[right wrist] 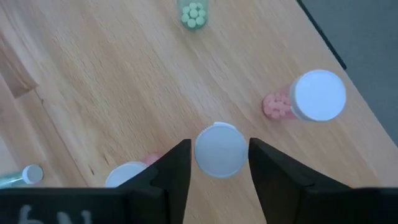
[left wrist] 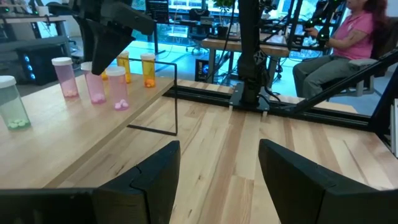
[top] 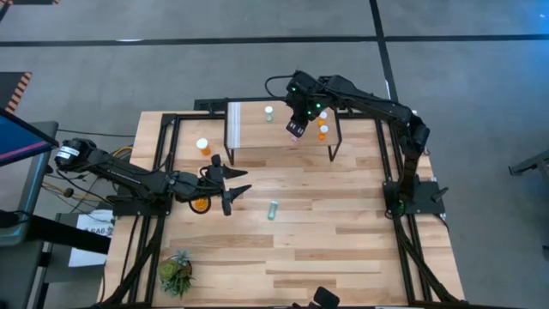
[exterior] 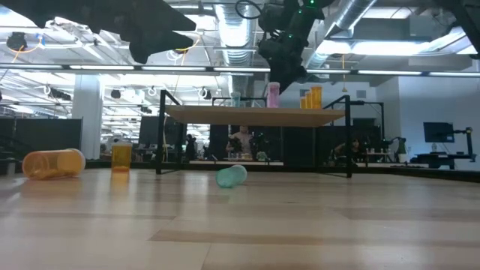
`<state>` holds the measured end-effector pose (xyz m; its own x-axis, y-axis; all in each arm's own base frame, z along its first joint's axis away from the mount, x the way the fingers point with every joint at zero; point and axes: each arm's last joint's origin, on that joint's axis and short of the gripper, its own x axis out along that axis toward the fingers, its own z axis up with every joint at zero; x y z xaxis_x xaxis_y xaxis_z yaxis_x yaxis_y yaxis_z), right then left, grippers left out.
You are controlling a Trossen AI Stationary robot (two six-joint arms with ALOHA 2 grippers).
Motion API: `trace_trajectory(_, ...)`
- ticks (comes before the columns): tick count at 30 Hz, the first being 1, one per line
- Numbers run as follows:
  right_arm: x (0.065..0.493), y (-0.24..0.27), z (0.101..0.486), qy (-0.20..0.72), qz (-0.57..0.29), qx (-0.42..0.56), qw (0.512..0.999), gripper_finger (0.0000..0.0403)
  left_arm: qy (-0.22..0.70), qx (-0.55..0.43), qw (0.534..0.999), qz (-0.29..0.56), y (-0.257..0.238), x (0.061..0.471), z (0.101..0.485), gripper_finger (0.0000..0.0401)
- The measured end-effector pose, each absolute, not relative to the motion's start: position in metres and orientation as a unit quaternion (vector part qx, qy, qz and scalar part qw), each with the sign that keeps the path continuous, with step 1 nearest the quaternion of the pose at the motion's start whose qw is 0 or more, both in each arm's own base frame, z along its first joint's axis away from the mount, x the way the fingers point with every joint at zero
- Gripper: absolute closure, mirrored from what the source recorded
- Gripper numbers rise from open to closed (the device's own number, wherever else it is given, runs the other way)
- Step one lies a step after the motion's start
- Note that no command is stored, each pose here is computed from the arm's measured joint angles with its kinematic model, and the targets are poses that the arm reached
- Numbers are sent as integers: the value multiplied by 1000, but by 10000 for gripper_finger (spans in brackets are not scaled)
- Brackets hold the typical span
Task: Pick and place medicine bottles onto shelf by color
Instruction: Adjust the middle pink pill bottle, then put the blue pill bottle on the shelf aligned with the other blue pill bottle
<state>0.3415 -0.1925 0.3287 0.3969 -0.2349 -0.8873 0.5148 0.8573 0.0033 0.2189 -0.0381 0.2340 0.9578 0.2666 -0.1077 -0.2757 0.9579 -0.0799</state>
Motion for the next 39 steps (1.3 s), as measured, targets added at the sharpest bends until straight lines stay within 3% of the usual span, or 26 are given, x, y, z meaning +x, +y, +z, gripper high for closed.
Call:
trace_trajectory(12, 341, -192, 331, 492, -231, 143, 827, 169, 48, -47, 988, 137, -38, 219, 234, 195)
trace_trajectory(28, 333, -184, 377, 471, -251, 134, 835, 168, 52, -47, 988, 138, -38, 219, 233, 195)
trace_trajectory(39, 323, -116, 413, 467, -197, 83, 858, 168, 76, -76, 984, 141, -38, 219, 226, 195)
